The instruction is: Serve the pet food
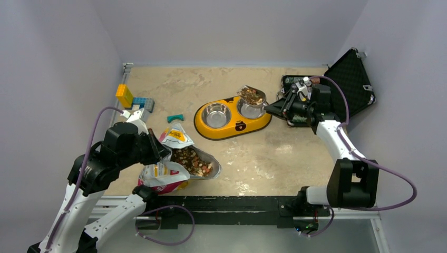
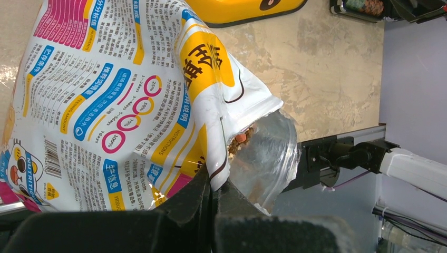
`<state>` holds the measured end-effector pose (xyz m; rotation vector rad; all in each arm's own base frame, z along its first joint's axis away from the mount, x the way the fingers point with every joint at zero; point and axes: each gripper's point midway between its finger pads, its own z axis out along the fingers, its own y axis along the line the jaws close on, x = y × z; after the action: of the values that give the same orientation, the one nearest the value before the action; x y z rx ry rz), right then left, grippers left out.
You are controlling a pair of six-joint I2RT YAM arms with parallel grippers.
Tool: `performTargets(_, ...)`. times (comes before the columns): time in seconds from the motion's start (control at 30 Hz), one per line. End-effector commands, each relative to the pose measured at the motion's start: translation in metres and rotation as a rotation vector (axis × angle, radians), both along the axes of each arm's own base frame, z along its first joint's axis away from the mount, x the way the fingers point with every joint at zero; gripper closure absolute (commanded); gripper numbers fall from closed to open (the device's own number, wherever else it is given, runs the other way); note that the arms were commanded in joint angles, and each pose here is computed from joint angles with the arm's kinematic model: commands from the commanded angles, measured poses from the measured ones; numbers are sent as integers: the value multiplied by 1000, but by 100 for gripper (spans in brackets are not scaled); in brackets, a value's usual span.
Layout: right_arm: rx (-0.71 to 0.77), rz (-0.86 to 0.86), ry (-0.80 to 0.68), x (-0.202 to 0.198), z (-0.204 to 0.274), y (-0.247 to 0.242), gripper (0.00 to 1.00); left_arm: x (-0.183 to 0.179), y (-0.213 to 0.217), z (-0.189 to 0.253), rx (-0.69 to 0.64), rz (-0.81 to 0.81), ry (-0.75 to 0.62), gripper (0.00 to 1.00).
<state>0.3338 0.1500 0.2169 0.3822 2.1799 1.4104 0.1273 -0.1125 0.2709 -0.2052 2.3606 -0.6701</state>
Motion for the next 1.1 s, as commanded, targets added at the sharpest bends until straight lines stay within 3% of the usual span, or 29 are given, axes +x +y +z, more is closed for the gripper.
performTargets(0.0, -54, 0, -88, 12, 7, -19, 100, 4, 5, 22, 2, -2, -89, 100)
performTargets(0.6, -336, -25, 167, 20, -51, -55, 100, 18, -6, 18, 8, -23, -81, 100)
performTargets(1.07, -671, 46, 207, 17, -50, -46, 100, 19, -15, 12, -1, -58, -60, 100)
